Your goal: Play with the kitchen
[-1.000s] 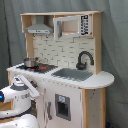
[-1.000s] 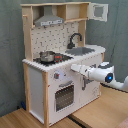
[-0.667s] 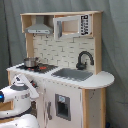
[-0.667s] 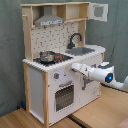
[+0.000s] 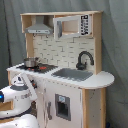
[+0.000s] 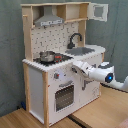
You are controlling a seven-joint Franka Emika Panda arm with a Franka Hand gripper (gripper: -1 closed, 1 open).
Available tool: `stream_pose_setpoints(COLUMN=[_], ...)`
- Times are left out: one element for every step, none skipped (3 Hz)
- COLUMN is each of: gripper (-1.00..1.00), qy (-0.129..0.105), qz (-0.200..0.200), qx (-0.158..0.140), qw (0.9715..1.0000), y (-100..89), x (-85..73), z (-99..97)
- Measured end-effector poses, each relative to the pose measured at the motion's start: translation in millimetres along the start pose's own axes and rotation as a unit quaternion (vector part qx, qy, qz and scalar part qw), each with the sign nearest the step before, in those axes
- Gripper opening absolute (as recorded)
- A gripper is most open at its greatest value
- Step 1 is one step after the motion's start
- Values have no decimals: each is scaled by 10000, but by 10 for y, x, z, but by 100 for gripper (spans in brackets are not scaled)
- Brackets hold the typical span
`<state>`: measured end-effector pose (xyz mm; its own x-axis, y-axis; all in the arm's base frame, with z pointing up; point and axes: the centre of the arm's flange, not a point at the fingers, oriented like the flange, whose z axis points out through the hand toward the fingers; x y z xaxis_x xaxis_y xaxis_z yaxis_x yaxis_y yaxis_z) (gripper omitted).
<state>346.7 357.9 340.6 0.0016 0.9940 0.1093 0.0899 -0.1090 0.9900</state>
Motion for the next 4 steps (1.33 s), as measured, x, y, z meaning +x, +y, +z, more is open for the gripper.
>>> stream_pose_setpoints(gripper=[-100, -100, 100, 100], qy=[3, 16, 18, 97], qz=[506, 690, 699, 782], qx=[-1, 9, 13, 12], qw=[9987, 9976, 9975, 9969], y=[1, -10, -15, -78], x=[2, 12, 14, 173], z=[-3, -9, -11, -183])
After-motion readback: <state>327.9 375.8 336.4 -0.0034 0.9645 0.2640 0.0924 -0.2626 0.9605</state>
